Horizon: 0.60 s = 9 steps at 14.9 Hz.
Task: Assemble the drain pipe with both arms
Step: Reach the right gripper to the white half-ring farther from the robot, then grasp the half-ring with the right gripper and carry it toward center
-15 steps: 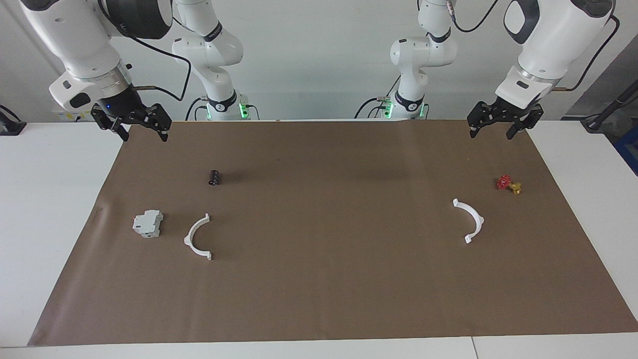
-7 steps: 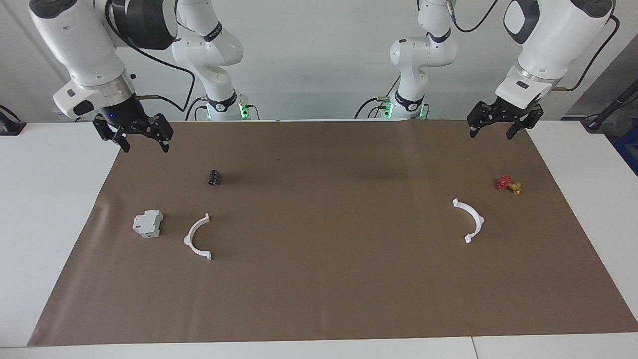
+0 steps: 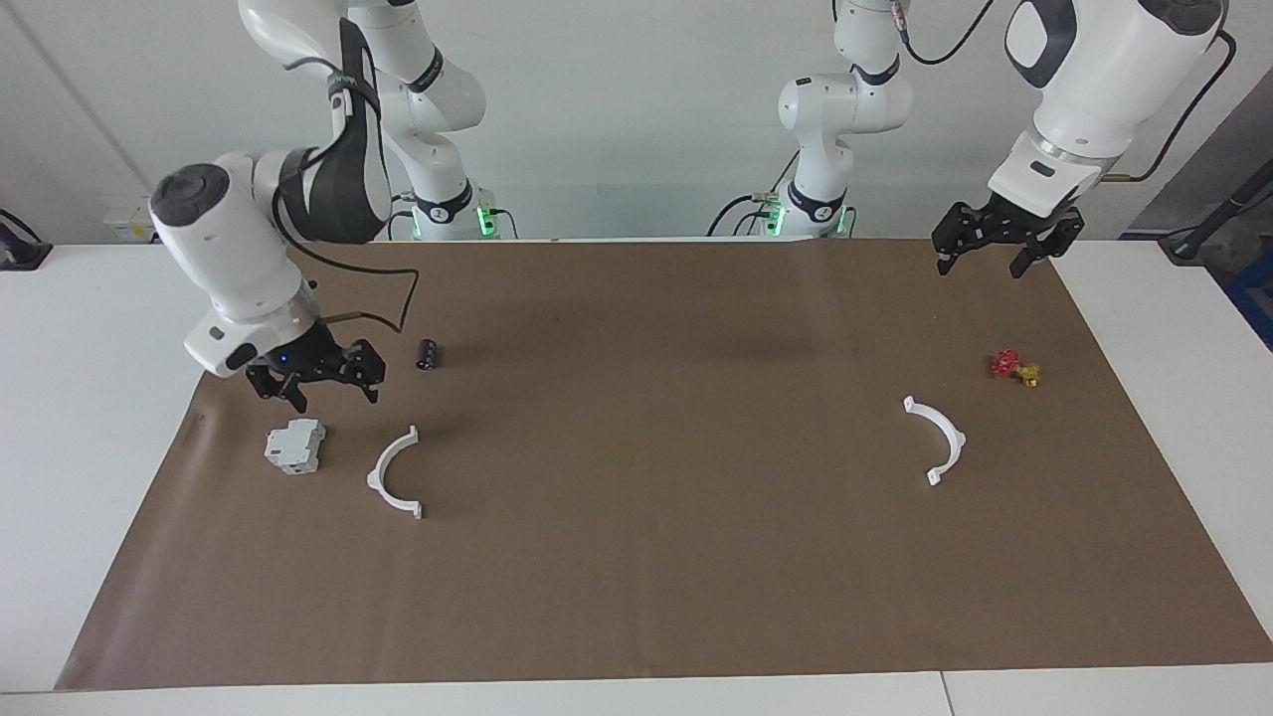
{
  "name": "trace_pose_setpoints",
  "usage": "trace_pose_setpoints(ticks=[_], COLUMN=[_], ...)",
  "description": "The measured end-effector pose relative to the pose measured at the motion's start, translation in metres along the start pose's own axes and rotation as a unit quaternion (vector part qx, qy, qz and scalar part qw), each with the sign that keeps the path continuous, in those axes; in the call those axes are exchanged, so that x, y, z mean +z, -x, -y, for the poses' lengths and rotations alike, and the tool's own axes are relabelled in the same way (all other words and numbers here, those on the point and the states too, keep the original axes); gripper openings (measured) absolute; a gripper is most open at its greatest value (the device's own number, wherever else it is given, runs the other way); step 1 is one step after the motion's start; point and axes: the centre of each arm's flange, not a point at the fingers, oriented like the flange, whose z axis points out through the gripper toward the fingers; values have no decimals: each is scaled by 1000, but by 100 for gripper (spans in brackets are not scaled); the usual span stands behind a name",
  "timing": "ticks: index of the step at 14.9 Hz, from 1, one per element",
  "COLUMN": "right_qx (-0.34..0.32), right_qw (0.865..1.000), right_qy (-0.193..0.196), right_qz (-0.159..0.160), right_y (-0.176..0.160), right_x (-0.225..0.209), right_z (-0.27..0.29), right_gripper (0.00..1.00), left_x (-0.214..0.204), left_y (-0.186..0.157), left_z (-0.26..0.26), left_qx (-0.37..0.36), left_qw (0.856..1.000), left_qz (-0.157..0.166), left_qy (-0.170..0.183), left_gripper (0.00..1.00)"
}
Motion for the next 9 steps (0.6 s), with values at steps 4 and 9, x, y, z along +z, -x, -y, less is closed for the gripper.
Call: trace_pose_setpoints(ticks=[4, 9], right_qx=[-68, -104], right_qw=[998, 994], right_qy=[-4, -5], right_qz=[-19, -20], right_y=[-11, -11], right_x=[68, 117], right_z=[-5, -8], right_gripper=[100, 99], left_x=[0, 0], left_y=[0, 0], left_z=[0, 1], left_qx=[0, -1], left_qw=[1000, 1000], left_qz=[0, 0], left_qy=[0, 0], left_gripper=[100, 100])
